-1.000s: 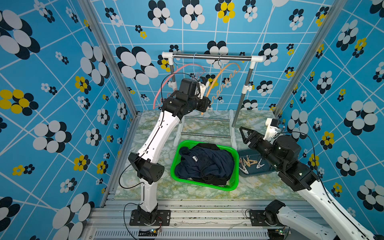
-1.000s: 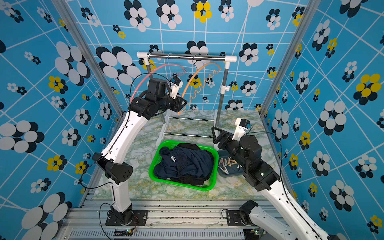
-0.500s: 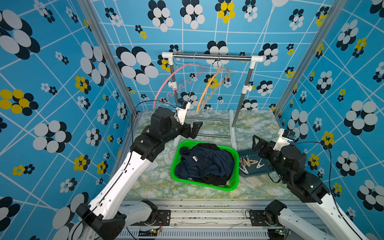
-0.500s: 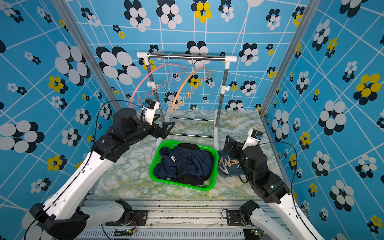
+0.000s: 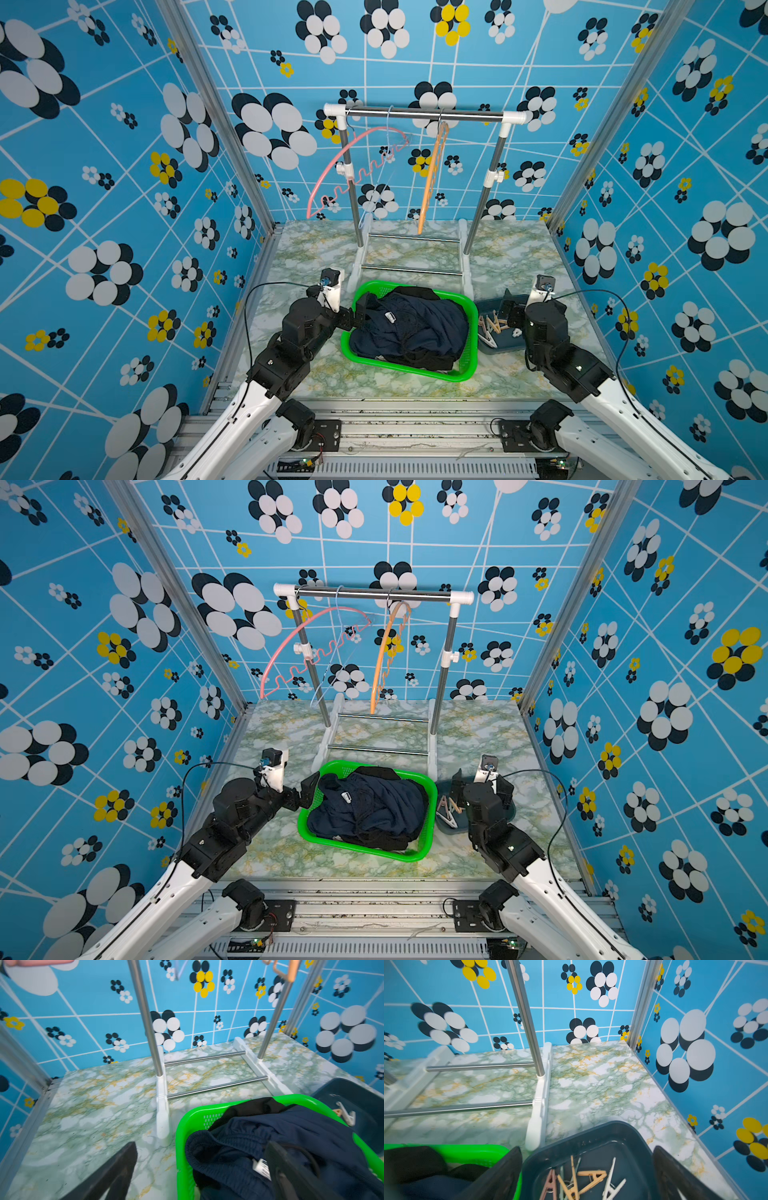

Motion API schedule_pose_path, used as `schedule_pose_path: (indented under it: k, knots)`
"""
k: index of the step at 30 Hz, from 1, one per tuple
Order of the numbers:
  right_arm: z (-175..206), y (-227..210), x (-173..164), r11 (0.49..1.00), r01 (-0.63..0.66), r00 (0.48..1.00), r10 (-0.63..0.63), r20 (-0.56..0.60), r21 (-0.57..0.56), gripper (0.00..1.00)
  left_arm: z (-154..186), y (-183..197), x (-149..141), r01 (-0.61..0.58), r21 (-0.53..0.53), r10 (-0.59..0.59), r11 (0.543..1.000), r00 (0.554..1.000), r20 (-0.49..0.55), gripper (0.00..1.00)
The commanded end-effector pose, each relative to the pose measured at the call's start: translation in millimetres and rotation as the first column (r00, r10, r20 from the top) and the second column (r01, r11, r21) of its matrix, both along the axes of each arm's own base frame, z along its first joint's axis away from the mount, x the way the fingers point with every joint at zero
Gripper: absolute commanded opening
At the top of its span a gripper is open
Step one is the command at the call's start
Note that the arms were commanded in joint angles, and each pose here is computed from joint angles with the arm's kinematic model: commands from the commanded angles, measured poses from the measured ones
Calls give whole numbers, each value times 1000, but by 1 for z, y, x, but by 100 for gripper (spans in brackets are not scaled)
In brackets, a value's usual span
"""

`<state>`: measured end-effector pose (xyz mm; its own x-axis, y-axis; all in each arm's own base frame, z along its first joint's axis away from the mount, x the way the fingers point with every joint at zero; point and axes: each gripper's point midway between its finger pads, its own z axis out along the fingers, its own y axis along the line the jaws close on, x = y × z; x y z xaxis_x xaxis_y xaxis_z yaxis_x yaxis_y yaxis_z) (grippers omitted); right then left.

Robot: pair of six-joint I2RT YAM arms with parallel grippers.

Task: Remove the clothespins securing shorts to the hanger
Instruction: Reset both arms

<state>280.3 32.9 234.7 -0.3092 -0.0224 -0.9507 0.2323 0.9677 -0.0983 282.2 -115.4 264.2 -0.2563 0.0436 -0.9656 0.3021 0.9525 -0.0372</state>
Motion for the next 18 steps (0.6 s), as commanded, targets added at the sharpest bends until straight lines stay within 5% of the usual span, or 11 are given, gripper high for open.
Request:
schedule_pose_path:
  k: [1,7,18]
  knots:
    - [7,-16,17,990,97,993,-90,70,-100,99,-12,35,27,-169,-19,170,985,984,57,99]
    - [-25,-43,38,976,193,978,-183,95,-104,99,-56,63,58,-272,0,271,962,959,89,99]
    - [-68,-69,58,980,196,974,-192,119,-26,99,-110,82,79,-269,87,266,959,963,46,99]
